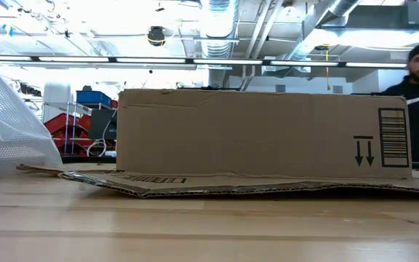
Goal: Unpack boxes
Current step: Break down the box until it is fully flat
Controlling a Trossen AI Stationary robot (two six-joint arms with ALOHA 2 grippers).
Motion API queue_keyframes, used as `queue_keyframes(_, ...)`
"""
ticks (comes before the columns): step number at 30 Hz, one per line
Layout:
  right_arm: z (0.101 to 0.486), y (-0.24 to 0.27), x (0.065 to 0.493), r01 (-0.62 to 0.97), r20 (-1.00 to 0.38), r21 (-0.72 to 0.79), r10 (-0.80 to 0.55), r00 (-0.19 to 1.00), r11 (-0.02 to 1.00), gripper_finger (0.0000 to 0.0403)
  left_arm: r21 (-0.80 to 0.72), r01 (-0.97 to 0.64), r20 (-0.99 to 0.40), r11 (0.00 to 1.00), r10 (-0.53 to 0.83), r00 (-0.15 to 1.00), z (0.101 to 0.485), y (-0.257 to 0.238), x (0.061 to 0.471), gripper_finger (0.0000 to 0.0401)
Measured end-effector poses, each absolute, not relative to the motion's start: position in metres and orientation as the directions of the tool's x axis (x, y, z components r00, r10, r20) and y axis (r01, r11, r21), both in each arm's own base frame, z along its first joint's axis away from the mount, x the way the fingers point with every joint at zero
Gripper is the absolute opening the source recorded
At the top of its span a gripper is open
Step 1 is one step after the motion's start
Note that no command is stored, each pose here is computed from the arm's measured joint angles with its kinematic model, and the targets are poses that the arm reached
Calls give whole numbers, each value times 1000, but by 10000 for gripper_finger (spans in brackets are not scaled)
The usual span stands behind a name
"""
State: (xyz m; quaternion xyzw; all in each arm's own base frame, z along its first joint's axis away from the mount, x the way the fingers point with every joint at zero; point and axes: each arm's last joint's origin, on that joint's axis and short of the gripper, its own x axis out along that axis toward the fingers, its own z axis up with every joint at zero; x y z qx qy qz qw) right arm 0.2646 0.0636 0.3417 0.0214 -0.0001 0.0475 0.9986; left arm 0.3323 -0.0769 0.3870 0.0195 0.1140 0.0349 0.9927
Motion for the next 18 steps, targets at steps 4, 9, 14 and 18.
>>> queue_keyframes(4,341,64,265,-99,0,25,99,995,995,162,47,-60,-225,997,69,972,387,-77,332,126)
queue_keyframes(9,339,64,265,-99,-21,-19,99,995,995,123,49,-60,-228,997,69,971,386,-77,333,126)
queue_keyframes(14,338,63,262,-114,-55,-123,108,993,986,113,77,-36,-236,996,53,970,385,-78,333,126)
queue_keyframes(18,342,57,252,-116,-80,-143,105,991,983,113,73,-34,-240,997,51,969,384,-77,334,148)
